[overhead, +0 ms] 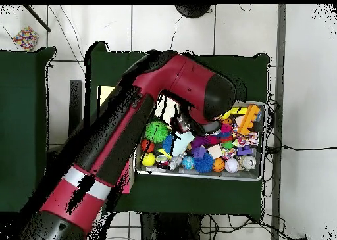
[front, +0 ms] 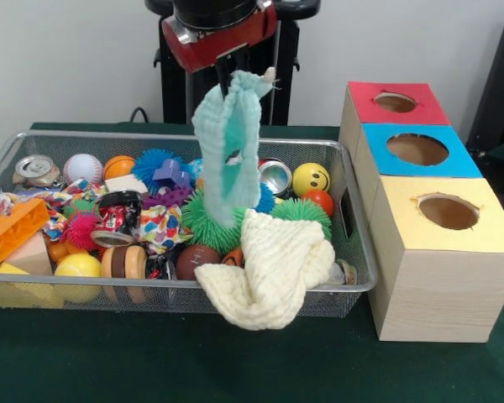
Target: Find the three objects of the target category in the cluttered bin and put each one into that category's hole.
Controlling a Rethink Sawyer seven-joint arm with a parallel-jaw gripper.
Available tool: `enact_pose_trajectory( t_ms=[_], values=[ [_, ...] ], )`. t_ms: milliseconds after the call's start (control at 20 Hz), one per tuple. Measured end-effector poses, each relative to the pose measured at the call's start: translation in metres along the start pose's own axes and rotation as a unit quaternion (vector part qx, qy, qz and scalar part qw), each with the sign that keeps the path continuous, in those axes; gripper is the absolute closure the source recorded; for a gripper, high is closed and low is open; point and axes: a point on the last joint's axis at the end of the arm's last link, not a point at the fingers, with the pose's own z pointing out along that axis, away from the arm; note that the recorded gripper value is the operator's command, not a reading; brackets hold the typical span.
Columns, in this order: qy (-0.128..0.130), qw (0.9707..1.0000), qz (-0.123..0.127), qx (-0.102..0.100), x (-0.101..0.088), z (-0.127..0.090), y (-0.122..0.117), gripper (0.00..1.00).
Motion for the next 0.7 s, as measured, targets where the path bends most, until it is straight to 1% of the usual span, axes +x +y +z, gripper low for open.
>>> enact_pose_trajectory(
  t_ms=[50, 350, 500, 700],
  values=[
    [-0.011, 0.9999, -0.001, -0.003, -0.002, -0.004, 0.002, 1.00],
    [-0.047, 0.9988, -0.006, -0.010, -0.007, -0.019, 0.012, 1.00],
    [-0.058, 0.9983, -0.007, -0.011, -0.008, -0.023, 0.016, 1.00],
    [-0.067, 0.9977, -0.005, -0.011, -0.009, -0.020, 0.019, 1.00]
  ],
)
